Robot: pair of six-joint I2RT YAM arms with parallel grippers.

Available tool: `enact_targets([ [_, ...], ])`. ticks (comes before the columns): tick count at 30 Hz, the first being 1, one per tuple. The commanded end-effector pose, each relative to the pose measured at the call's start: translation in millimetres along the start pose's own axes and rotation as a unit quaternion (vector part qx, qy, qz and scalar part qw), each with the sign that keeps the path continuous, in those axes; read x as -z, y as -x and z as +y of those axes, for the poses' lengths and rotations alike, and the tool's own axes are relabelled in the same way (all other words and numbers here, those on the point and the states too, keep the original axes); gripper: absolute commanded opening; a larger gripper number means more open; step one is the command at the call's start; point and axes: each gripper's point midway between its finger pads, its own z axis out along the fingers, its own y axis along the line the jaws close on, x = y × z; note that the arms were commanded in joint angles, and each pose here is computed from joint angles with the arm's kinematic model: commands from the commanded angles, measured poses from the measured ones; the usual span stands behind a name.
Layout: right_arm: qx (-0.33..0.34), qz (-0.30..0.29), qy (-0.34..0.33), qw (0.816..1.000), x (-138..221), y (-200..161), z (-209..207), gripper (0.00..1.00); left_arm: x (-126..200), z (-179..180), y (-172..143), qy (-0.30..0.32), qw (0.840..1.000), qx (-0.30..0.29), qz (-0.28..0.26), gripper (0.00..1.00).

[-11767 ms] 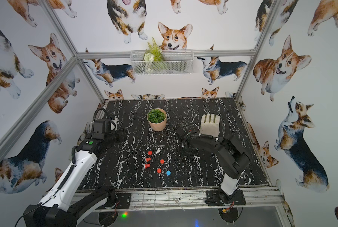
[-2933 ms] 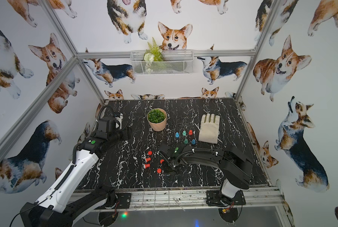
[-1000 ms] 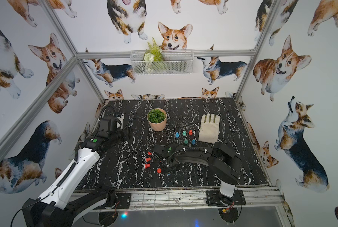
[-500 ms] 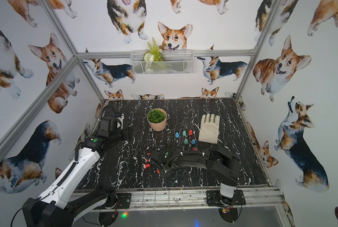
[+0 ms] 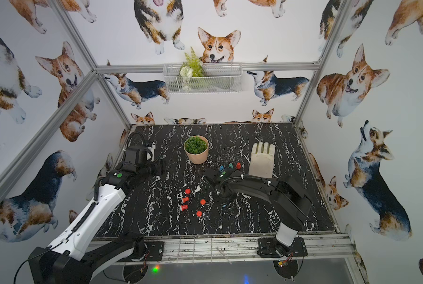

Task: Close the stamp cap
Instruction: Place the stamp at the center of the board.

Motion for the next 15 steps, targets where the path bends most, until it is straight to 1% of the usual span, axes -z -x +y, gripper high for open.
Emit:
enact_targets([
  [1, -0.007, 0.007, -0.009, 1.0, 10, 11, -24, 0.0, 1, 0, 2, -0.002, 1.0, -0.005, -0.002, 0.62],
  [5, -0.026, -0.007, -0.002, 1.0, 18, 43, -42, 0.0, 0, 0, 2, 0.0, 1.0, -0.005, -0.001, 0.62],
  [8, -0.028, -0.009, -0.006, 1.0, 18, 65, -49, 0.01, -1, 0, 1, 0.0, 1.0, -0.006, 0.001, 0.62],
  [15, -0.018, -0.01, -0.016, 1.0, 5, 101, -47, 0.05, -4, 0, 0, 0.002, 1.0, -0.006, 0.005, 0.62],
])
